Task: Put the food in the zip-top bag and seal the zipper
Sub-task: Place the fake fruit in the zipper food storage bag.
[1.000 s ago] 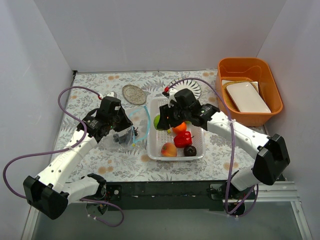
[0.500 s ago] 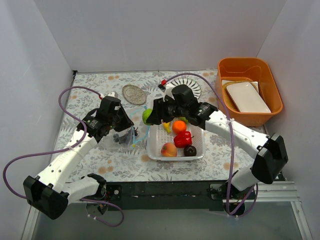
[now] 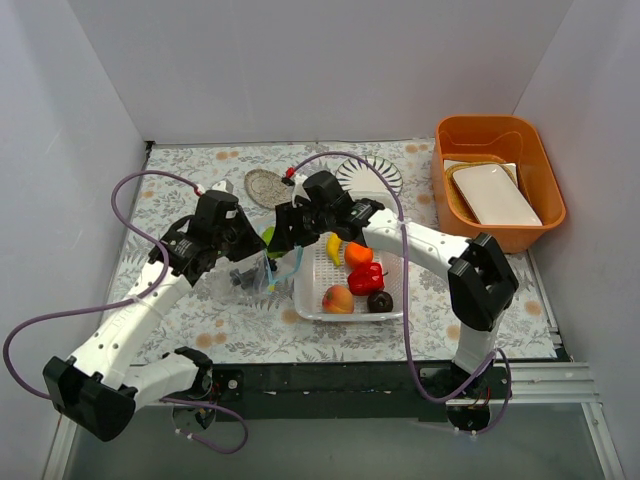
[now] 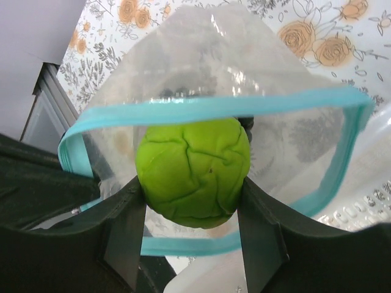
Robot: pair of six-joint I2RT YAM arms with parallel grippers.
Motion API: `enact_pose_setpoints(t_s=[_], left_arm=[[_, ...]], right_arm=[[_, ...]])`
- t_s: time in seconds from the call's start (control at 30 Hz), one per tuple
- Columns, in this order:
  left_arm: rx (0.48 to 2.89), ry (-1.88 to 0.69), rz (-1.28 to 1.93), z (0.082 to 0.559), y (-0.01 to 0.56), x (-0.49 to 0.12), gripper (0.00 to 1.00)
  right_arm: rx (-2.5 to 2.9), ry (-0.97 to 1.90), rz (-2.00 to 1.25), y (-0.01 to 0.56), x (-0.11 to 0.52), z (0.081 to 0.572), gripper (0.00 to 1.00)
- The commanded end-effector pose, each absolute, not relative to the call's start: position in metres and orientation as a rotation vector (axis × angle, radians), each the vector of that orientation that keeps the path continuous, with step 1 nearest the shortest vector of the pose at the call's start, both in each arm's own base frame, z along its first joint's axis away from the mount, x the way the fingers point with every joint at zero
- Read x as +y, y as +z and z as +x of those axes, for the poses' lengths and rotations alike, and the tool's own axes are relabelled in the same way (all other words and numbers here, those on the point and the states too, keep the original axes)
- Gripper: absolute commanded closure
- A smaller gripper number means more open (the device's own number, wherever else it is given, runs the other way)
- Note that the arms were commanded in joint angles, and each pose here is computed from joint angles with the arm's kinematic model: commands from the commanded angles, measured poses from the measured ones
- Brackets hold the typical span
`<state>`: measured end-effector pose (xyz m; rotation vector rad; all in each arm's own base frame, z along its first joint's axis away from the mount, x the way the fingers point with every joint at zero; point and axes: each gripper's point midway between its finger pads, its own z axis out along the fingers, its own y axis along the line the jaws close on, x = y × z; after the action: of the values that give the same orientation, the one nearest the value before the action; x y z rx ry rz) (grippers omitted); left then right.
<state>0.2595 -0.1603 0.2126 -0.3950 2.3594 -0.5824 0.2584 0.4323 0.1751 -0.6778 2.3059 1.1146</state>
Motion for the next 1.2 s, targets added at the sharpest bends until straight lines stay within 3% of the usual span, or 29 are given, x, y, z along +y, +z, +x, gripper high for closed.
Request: enact_pose_setpoints(t_s=[0.0, 0.07, 0.23, 0.37, 0.53, 0.87, 1.17], left_arm=[[2.268, -0.593, -0.427, 0.261, 0.243, -0.152, 1.0], [2.255, -0.572, -0.438, 0.26, 0.244, -0.147, 1.0], [2.247, -0.504, -0.478, 0.261, 0.242, -0.136, 1.0], [2.25, -0.5, -0.48, 0.261, 0.24, -0.135, 1.0], [2.257, -0.5, -0.475, 0.261, 0.236, -0.136, 1.0], [2.268, -0.526, -0.459, 0.263, 0.231, -0.143, 1.0], [2.273, -0.528, -0.453, 0.263, 0.229, -0.144, 1.0]], right_arm=[[2.103, 1.254, -0.756, 0.229, 0.459, 0.262, 0.3], [2.076, 1.272, -0.787, 0.233, 0.46, 0.259, 0.2], [2.114, 1.138, -0.754, 0.23, 0.441, 0.265, 0.1], [2.092, 0.95, -0.661, 0.246, 0.404, 0.274, 0.08], [2.199, 0.685, -0.54, 0.223, 0.336, 0.269, 0.02], [2.606, 0.607, -0.737, 0.111, 0.272, 0.183, 0.05], [2.602, 0.744, -0.711, 0.1, 0.285, 0.174, 0.04]])
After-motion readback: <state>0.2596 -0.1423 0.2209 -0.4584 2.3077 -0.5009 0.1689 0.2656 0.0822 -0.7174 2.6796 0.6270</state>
